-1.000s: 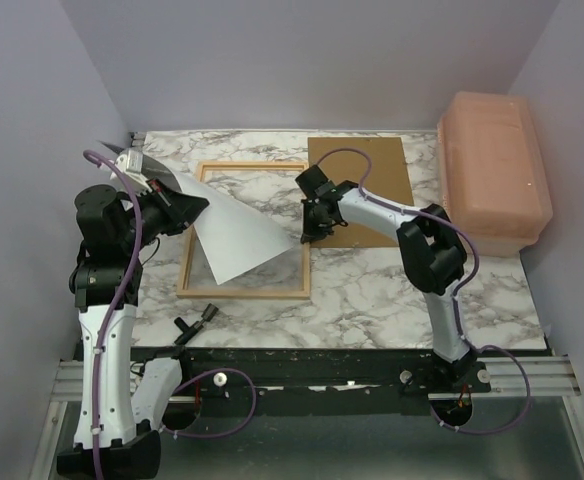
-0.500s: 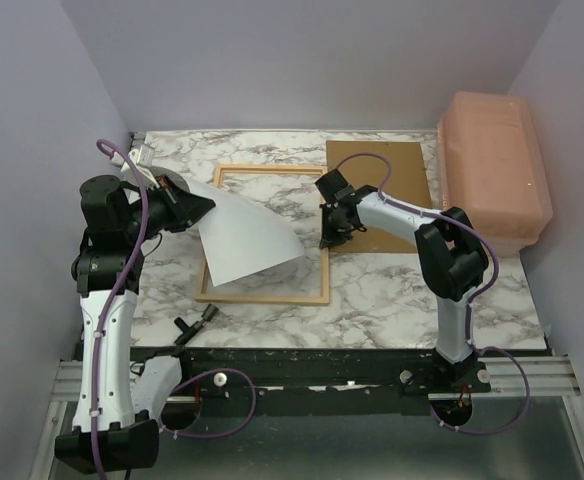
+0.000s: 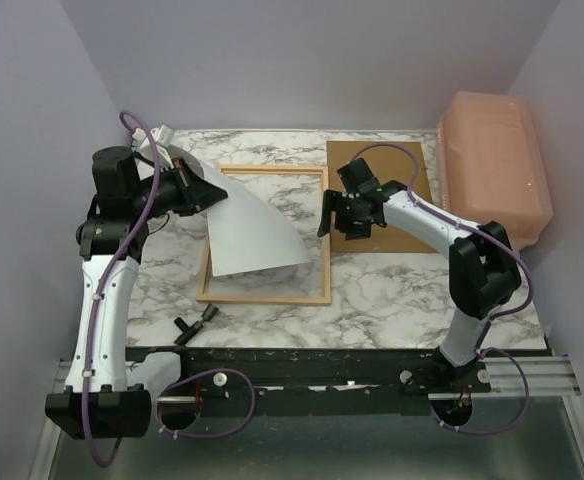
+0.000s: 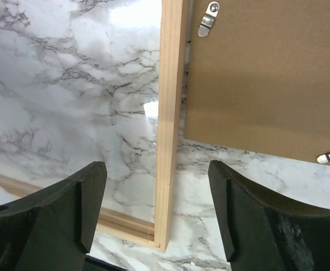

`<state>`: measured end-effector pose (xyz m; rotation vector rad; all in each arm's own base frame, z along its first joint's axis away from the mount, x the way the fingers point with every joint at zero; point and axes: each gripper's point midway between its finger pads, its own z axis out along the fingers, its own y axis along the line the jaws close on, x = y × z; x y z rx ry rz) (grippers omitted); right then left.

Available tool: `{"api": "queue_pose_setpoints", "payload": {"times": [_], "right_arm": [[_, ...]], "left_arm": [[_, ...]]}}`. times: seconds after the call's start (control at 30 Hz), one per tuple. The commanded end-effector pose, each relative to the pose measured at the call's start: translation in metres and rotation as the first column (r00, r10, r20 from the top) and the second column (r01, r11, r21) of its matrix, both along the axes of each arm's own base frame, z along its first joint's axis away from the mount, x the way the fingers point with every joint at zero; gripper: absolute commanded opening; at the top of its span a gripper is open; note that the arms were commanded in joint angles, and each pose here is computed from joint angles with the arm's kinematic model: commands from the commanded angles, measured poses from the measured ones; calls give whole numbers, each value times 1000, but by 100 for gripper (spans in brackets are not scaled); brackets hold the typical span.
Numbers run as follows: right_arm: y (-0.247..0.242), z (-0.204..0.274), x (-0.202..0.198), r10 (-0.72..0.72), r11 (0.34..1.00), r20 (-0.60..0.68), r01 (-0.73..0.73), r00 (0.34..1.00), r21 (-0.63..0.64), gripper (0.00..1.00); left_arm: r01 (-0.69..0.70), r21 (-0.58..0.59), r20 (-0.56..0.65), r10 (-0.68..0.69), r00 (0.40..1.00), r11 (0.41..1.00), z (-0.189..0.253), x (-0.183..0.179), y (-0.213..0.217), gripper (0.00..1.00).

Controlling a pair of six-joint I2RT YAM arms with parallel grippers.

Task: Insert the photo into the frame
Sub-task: Move the photo frame to the center of the board.

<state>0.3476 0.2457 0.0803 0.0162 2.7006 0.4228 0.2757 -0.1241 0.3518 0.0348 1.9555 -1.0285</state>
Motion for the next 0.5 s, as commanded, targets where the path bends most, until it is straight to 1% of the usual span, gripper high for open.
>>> {"api": "queue_pose_setpoints", "payload": {"times": [0.0, 0.03, 0.1, 0.27, 0.4, 0.47], "right_arm": [[-7, 7, -9, -12, 996, -25, 14, 1000, 88, 85], [-9, 8, -10, -17, 995, -24, 19, 1000, 99, 91], [-15, 10, -12, -32, 991, -18, 34, 999, 129, 100], [-26, 17, -14, -66, 975, -18, 69, 998, 213, 100], [-37, 16, -15, -96, 968, -30, 100, 995, 231, 100], [-43, 15, -15, -106, 967, -31, 110, 994, 232, 100]], "left_arm": [[123, 17, 2, -123, 992, 992, 8, -3, -27, 0], [139, 21, 1, -139, 990, 990, 10, -3, -32, 0], [174, 30, -12, -174, 985, 984, 11, 0, -44, 0], [264, 32, -22, -263, 964, 964, 20, 6, -73, 0], [322, 57, 17, -324, 946, 945, 37, 10, -91, 0], [334, 79, 58, -339, 939, 939, 45, 9, -96, 0]]}}
